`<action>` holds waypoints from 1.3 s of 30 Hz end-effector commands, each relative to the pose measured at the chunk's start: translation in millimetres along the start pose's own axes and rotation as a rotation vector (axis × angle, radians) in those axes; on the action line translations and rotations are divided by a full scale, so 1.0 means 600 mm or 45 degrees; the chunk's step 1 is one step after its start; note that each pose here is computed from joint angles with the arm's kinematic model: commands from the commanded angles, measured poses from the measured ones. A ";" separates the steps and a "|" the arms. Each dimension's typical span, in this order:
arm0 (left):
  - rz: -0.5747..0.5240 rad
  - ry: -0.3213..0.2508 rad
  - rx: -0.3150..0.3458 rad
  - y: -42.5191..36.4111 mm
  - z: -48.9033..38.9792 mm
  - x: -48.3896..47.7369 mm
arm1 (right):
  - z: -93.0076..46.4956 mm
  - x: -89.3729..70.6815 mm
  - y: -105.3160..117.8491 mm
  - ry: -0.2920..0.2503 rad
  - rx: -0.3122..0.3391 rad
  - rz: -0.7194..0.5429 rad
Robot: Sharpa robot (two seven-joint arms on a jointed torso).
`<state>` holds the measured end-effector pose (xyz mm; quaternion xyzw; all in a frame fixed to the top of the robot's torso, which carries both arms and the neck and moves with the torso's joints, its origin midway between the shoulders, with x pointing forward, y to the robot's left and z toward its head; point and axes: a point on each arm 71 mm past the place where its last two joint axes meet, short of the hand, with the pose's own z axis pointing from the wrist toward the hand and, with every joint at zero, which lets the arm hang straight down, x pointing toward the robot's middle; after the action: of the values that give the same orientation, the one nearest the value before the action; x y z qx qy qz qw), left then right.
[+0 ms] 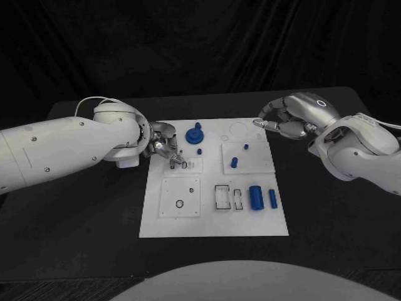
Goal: Assemble the parts on the task board
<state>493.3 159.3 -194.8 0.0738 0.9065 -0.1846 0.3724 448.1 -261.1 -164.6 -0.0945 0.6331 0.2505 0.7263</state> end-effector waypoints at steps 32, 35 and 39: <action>-0.367 0.034 -0.055 -0.006 -0.005 0.011 | -0.003 0.017 -0.001 0.054 0.034 0.005; -0.371 0.025 -0.050 -0.008 -0.002 0.010 | -0.002 0.017 0.000 0.053 0.032 0.005; -0.376 0.009 -0.046 -0.010 0.001 0.008 | -0.001 0.018 0.000 0.053 0.027 0.005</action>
<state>488.5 155.2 -197.0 -0.0550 0.9163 -0.2107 0.3361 448.2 -258.1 -173.8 -0.0949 0.6490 0.2473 0.7132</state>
